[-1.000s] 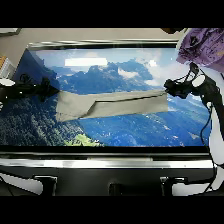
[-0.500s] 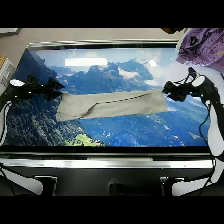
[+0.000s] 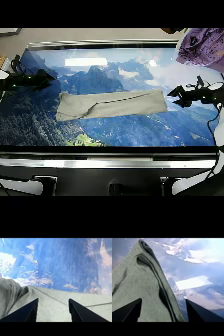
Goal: Fold the clothes and pants, and hang the long-sleeved shirts on hangers.
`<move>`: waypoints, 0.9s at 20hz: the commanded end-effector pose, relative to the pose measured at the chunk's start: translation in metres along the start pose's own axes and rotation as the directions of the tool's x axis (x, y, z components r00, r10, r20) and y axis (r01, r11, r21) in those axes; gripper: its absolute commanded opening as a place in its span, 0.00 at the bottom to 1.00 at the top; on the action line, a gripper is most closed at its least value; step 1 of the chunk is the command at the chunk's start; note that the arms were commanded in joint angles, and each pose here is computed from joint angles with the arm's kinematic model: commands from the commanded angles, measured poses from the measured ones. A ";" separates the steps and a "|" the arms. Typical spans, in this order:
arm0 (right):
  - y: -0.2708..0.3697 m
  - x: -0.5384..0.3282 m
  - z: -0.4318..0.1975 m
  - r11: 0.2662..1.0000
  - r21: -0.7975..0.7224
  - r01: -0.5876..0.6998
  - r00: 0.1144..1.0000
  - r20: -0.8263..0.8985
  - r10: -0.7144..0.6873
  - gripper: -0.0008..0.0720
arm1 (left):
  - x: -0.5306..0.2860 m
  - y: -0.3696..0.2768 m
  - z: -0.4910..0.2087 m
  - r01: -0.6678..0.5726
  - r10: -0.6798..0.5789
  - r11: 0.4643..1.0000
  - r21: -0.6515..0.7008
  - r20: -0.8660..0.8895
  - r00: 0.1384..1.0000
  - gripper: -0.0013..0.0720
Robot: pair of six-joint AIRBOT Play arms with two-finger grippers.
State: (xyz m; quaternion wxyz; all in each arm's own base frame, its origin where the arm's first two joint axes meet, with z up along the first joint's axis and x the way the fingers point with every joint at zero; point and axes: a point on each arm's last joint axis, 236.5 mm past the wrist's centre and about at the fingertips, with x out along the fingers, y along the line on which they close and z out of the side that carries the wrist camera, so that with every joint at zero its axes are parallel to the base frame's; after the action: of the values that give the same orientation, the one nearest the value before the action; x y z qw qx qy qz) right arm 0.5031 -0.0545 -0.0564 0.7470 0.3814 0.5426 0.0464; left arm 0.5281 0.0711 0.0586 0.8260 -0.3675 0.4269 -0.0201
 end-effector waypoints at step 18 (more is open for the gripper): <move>0.095 -0.083 -0.010 0.952 -0.250 0.176 0.982 0.113 -0.152 0.06 | 0.112 -0.105 -0.137 0.072 -0.051 0.996 0.060 -0.289 0.956 0.04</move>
State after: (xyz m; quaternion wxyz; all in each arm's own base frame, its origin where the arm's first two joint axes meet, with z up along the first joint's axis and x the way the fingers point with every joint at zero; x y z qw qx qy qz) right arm 0.5088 -0.0067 0.0166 0.7998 0.2613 0.5352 0.0749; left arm 0.5318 -0.0567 0.0259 0.7937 -0.3377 0.4969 -0.0952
